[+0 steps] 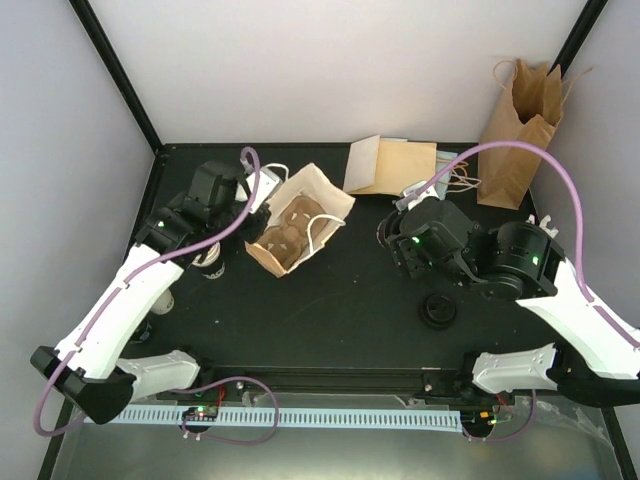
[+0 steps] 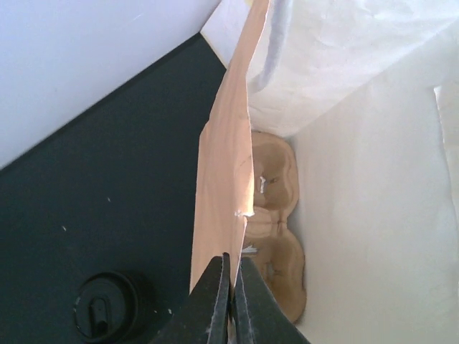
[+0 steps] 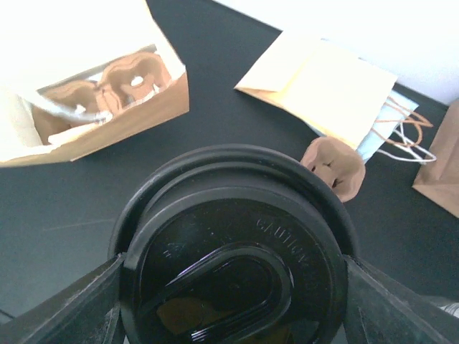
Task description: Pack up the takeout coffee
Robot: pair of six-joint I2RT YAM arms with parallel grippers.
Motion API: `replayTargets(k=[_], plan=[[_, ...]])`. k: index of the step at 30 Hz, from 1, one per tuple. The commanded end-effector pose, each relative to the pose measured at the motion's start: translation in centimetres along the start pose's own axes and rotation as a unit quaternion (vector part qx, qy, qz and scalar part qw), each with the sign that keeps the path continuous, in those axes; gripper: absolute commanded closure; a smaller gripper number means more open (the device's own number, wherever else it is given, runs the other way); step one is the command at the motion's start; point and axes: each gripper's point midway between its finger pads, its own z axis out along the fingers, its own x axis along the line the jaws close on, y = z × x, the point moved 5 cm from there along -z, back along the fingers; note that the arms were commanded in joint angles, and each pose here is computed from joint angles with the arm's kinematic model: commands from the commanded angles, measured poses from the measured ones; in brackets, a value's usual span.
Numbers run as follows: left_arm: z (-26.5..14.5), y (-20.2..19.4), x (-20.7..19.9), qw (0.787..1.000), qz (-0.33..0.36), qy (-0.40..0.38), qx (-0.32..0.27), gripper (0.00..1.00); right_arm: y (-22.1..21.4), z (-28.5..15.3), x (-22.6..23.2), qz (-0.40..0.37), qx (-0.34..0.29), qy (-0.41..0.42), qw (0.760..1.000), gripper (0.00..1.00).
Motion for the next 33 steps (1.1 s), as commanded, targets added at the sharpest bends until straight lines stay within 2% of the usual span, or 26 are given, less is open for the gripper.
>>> replayTargets(k=[1, 4, 14, 33], plan=[[-0.1, 0.5, -0.9, 0.993, 0.103, 0.051, -0.025, 0.98, 1.7, -1.0, -1.2, 0.007, -0.045, -0.034, 0.998, 0.24], [0.2, -0.6, -2.6, 0.99, 0.131, 0.043, -0.023, 0.98, 2.6, -1.1, -0.7, -0.001, -0.064, -0.017, 0.998, 0.26], [-0.1, -2.1, -5.6, 0.992, 0.108, -0.008, -0.068, 0.98, 3.9, -1.1, 3.1, -0.03, -0.111, 0.117, 0.987, 0.28], [0.1, -2.9, -7.5, 0.99, 0.104, -0.054, -0.071, 0.99, -2.8, 1.0, 8.9, -0.088, -0.025, 0.31, 0.946, 0.32]])
